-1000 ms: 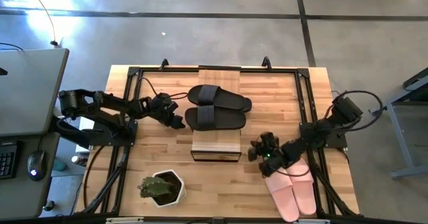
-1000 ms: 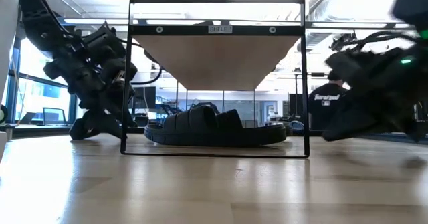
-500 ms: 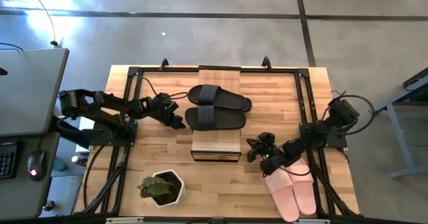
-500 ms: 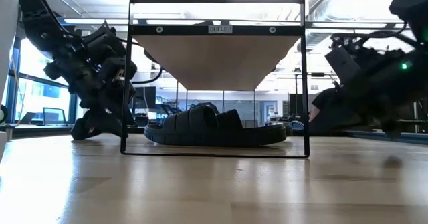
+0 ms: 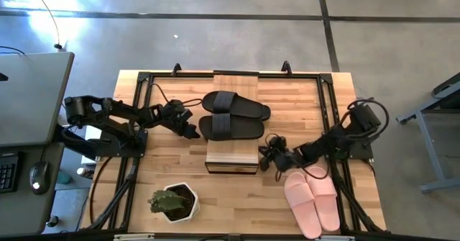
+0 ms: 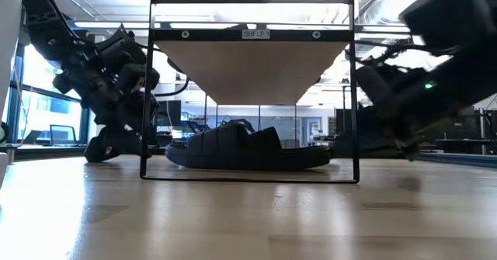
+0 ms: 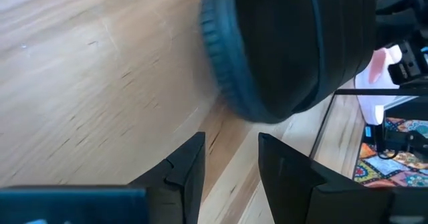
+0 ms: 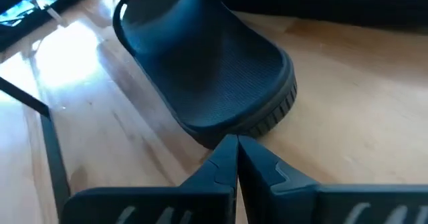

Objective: Pick and place slides into the shelf
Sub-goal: Adjust the black slippers under the shelf

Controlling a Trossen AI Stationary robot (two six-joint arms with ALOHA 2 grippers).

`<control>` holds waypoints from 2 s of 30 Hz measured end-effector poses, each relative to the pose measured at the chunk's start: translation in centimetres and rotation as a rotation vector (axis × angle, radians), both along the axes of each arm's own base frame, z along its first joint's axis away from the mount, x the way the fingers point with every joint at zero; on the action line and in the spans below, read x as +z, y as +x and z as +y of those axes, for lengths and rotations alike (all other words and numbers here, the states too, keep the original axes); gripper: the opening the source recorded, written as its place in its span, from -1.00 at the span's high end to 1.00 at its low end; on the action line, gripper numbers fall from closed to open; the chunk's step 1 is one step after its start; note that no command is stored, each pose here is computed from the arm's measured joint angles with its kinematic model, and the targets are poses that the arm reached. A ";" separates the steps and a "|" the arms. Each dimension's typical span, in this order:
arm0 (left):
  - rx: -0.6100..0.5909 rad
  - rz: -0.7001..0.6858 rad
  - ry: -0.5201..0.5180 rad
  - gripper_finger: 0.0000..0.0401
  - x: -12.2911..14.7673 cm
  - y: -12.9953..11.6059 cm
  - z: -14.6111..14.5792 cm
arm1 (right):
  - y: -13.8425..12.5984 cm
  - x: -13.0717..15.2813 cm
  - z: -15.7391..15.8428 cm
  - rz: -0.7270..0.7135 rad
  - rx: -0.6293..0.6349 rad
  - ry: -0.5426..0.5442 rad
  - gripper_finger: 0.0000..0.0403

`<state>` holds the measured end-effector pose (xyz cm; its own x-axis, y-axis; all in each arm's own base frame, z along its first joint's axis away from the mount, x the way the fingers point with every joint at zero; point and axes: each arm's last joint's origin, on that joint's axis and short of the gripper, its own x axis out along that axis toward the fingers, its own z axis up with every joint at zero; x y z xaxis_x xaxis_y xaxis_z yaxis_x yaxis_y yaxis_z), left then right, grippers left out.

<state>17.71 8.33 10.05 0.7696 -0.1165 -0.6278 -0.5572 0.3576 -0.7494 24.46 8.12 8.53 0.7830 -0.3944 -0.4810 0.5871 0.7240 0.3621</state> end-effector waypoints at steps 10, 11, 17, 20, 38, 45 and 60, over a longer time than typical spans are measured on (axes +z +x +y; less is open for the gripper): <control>0.007 -0.016 0.002 0.39 0.1 0.1 0.1 | 0.7 0.0 -1.8 0.022 -0.018 0.025 1.00; 0.014 -0.014 0.003 0.39 0.1 0.1 0.1 | 0.7 0.0 -2.0 0.021 -0.026 0.023 1.00; 0.047 -0.028 0.016 0.39 0.3 0.3 0.2 | 0.8 0.0 -2.4 0.014 -0.058 0.021 1.00; 0.077 -0.020 0.041 0.39 0.3 0.3 0.3 | 0.8 0.0 -2.4 0.009 -0.068 0.026 1.00; 0.155 -0.031 0.134 0.39 -0.1 0.9 1.1 | 0.6 -0.2 -3.7 -0.015 -0.233 0.002 1.00; 0.190 -0.046 0.132 0.39 -0.6 1.4 1.4 | 0.5 -0.3 -4.3 0.000 -0.269 -0.015 1.00; 0.181 -0.039 0.136 0.39 -0.4 1.7 1.6 | -1.7 -0.1 -3.4 -0.010 -0.445 0.011 1.00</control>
